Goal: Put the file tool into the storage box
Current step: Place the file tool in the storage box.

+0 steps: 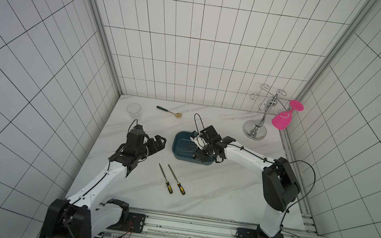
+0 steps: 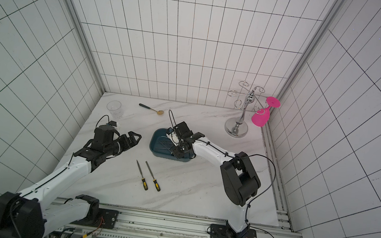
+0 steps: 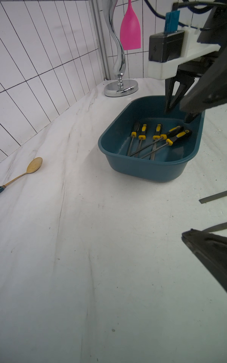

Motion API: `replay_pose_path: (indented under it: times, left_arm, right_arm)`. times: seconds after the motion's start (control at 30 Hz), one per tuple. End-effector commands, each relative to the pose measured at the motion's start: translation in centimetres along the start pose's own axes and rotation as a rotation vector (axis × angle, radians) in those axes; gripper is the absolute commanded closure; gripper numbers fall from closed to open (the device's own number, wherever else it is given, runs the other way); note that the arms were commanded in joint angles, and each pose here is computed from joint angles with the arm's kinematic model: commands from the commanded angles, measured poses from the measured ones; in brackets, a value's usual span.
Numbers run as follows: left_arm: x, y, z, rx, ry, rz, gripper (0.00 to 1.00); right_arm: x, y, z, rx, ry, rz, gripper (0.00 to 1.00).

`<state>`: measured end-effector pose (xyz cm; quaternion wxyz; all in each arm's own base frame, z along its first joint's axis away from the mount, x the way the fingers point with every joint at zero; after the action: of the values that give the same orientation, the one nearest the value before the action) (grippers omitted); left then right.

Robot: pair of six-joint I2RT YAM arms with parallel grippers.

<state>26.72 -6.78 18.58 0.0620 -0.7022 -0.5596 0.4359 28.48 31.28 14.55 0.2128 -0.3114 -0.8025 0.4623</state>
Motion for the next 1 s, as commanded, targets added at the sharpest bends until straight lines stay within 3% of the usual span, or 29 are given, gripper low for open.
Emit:
replay_pose_path:
  times: [0.0, 0.2, 0.4, 0.57, 0.83, 0.97]
  left_arm:
    - [-0.1, -0.4, 0.3, -0.004, -0.001, 0.024, 0.02]
    - [0.3, -1.1, 1.2, 0.01, -0.006, 0.011, 0.02]
    - [0.6, -1.9, 1.9, 0.006, 0.017, -0.004, 0.02]
    - [1.0, -1.4, 2.8, 0.025, 0.03, 0.02, 0.02]
    - [1.9, -1.0, 3.8, 0.075, 0.058, -0.039, 0.02]
    - [2.2, -1.2, 4.1, 0.083, 0.077, -0.052, 0.02]
  right_arm:
    - [0.0, -4.0, -1.7, -0.096, 0.024, -0.005, 0.37]
    - [0.0, -8.8, -1.6, -0.221, 0.082, 0.001, 0.37]
    - [0.0, -12.2, 0.9, -0.34, 0.159, -0.02, 0.37]
    - [-1.4, -12.3, 4.4, -0.362, 0.285, 0.077, 0.39]
    - [-0.7, -11.3, 8.3, -0.371, 0.408, -0.026, 0.38]
    - [-1.2, -10.5, 9.6, -0.391, 0.503, 0.006, 0.37]
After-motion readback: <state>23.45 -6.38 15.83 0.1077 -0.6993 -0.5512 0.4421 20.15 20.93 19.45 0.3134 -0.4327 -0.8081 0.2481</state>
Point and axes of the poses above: each gripper's point midway between its finger pads, its own y axis out along the fingers, its own x axis along the line the jaws close on, z = x × y, the point moved 7 cm from there along -y, back along the fingers, and after that the axes turned 13 degrees about y, right-handed, at the moved point
